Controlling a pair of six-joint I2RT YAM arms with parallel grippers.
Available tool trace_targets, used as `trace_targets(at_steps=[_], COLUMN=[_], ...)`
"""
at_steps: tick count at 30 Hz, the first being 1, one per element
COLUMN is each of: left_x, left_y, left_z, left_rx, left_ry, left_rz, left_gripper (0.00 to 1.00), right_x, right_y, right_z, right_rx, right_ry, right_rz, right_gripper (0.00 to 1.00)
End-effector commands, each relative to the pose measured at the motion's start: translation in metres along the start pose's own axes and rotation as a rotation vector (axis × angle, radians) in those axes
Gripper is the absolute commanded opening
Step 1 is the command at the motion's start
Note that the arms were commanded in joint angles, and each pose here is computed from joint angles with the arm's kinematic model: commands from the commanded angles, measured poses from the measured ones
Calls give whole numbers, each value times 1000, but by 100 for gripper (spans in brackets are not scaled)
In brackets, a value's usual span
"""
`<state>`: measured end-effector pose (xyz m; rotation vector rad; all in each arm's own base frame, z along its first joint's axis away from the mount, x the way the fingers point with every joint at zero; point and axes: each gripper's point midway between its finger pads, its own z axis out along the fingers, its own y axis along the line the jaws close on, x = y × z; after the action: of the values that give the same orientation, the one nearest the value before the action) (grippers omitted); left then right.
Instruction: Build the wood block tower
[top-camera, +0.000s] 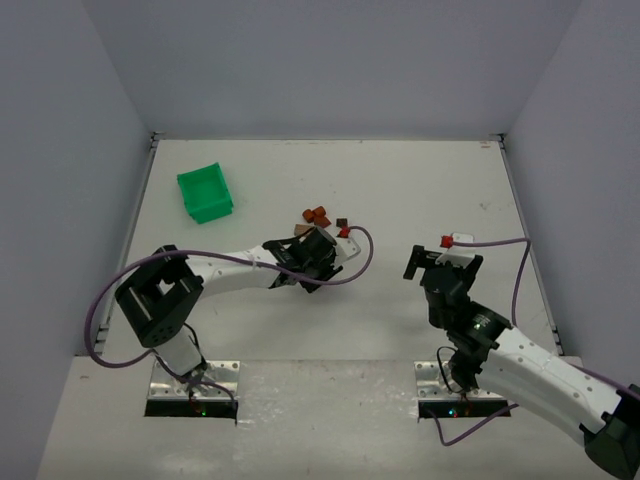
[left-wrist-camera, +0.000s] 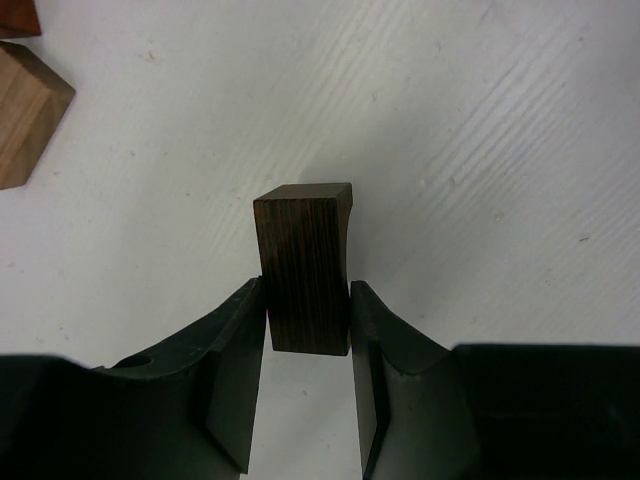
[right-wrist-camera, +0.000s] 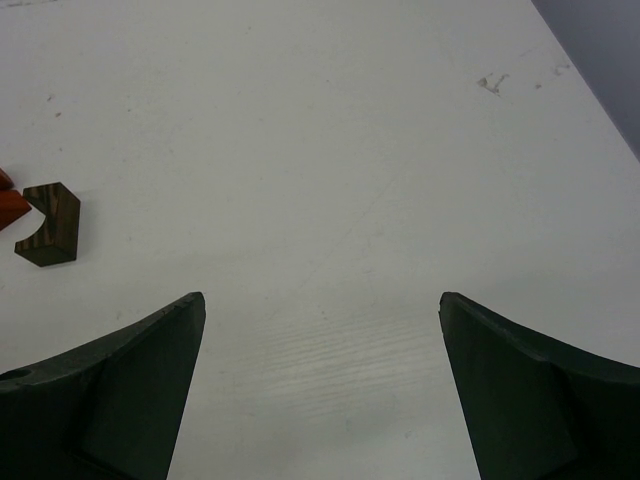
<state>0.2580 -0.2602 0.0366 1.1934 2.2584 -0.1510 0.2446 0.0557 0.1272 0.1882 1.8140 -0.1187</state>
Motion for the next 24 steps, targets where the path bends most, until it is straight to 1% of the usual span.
trace_targets(at_steps=[1,8,9,11,13,14,15,18,23,24], left_x=[-14,-10,-11,-13,-13,-14,-15,-14,-10,-10], left_y=[-2,-5,-3,-1,1,1,2,3,4,6], left_z=[5,12,11,8,5,4,2,1,2,0], left_rx=[2,15,6,-9,-17,-19,-27,-38,-47,-53], left_ry=[-19,-25,-36,-48,-57,-61,-70,-74,-61,-63], left_rz=[163,212,207,197,192,189,184,176,161,155], left_gripper=[0,0,2,11,26,31,38,47,66,73], right_x=[-5,-4,-3,-3,-3,-3,-3,-4,-4,-4], right_y=[-4,-2,-2,-1,0,0,1,0,1,2], right_z=[2,4,4,4,3,3,3,3,2,2], right_rx=[41,40,39,38,29,24,21,17,10,7], right_ry=[-18,-3,-2,0,0,0,0,-4,-5,-4], right_rz=[20,-4,-5,-8,-7,-4,-2,1,-4,-6], right_gripper=[99,99,99,99,99,99,99,99,99,99])
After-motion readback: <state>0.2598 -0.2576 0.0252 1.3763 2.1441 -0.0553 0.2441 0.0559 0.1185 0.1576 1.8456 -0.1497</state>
